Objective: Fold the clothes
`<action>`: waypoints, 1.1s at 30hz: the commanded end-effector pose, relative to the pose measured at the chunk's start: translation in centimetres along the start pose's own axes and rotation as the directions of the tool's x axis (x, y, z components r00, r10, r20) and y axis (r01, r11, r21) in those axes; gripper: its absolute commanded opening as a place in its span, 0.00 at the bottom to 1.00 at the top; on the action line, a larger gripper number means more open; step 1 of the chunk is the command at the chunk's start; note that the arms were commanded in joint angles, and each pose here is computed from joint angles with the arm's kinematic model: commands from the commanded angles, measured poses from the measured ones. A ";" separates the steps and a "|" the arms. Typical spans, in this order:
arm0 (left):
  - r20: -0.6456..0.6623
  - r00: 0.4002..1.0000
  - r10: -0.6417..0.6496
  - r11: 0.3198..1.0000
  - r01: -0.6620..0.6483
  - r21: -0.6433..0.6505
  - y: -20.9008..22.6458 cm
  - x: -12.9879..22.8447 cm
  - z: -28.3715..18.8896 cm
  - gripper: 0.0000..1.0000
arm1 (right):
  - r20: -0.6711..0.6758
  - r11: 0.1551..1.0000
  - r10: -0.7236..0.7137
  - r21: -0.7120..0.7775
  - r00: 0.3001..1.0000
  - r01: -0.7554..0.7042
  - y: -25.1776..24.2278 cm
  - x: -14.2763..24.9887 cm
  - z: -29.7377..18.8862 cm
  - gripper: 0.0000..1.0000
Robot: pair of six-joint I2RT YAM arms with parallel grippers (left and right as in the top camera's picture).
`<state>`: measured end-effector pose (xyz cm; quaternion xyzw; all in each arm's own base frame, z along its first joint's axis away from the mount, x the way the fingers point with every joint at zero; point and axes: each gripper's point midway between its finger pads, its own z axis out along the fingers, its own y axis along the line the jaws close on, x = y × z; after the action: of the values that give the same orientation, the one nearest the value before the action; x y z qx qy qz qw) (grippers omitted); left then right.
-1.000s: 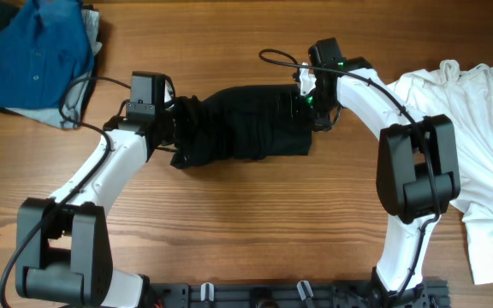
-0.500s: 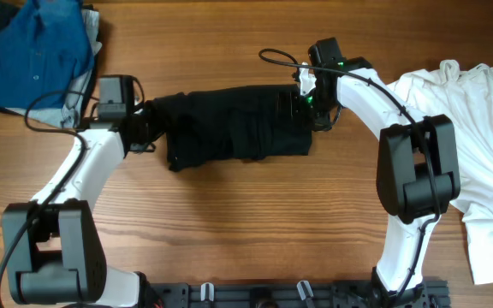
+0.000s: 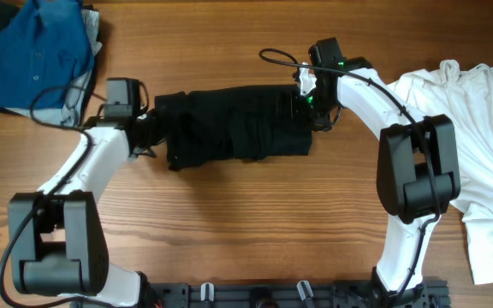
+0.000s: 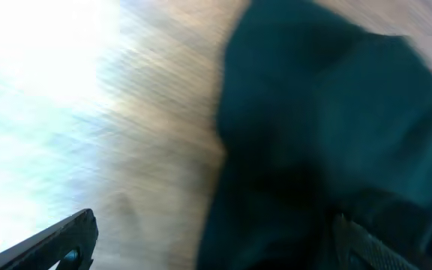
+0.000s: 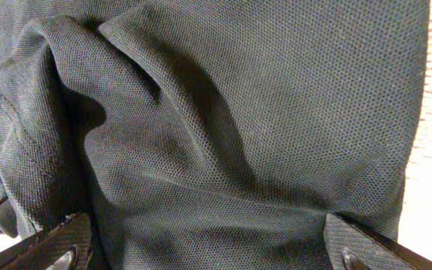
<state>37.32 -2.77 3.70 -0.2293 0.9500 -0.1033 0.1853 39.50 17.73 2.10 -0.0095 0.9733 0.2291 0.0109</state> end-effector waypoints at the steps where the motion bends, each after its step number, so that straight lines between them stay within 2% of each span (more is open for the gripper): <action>1: 0.018 0.996 0.082 0.996 -0.083 0.034 -2.5 0.6 0.5 1.00 | -0.069 1.000 0.024 -0.012 0.997 -0.025 -0.6 1.4 1.8 1.00; 11: -0.018 0.997 0.075 0.991 -0.073 0.108 -4.6 1.8 0.5 1.00 | -0.073 1.000 0.027 -0.011 0.997 -0.027 -0.6 1.5 1.8 1.00; 18: -0.061 0.995 0.075 0.994 -0.069 0.081 -3.9 2.8 0.8 1.00 | -0.082 0.999 0.031 -0.008 0.996 -0.032 -0.6 1.8 1.8 1.00; 26: -0.190 0.980 0.060 0.997 -0.051 0.053 -2.6 5.6 4.6 1.00 | -0.065 1.000 -0.005 -0.007 0.998 0.005 -1.1 1.0 0.8 1.00; 29: -0.180 0.982 0.063 0.996 -0.051 0.070 -2.9 5.3 5.1 0.98 | -0.032 1.000 0.003 -0.008 0.999 -0.003 -1.4 -0.2 -0.4 1.00; 30: -0.171 0.983 0.064 0.996 -0.052 0.076 -3.0 5.1 5.1 0.89 | -0.027 1.000 0.008 -0.009 1.000 -0.008 -1.5 -0.4 -0.8 1.00; 31: -0.162 0.985 0.067 0.995 -0.054 0.085 -3.3 4.9 5.1 0.73 | -0.025 1.000 0.008 -0.008 1.000 -0.008 -1.5 -0.6 -1.2 1.00; 32: -0.155 0.986 0.068 0.994 -0.054 0.094 -3.5 4.8 5.2 0.49 | -0.025 1.000 0.000 -0.011 1.000 -0.001 -1.4 -0.8 -1.6 1.00; 33: -0.152 0.986 0.068 0.994 -0.054 0.096 -3.5 4.7 5.2 0.20 | -0.023 1.000 -0.006 -0.011 1.000 0.006 -1.3 -0.9 -1.9 1.00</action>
<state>38.41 -8.18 1.08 -0.1820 0.9576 -0.1533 0.1626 39.10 16.43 2.84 -0.0056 0.9724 0.2332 -0.0100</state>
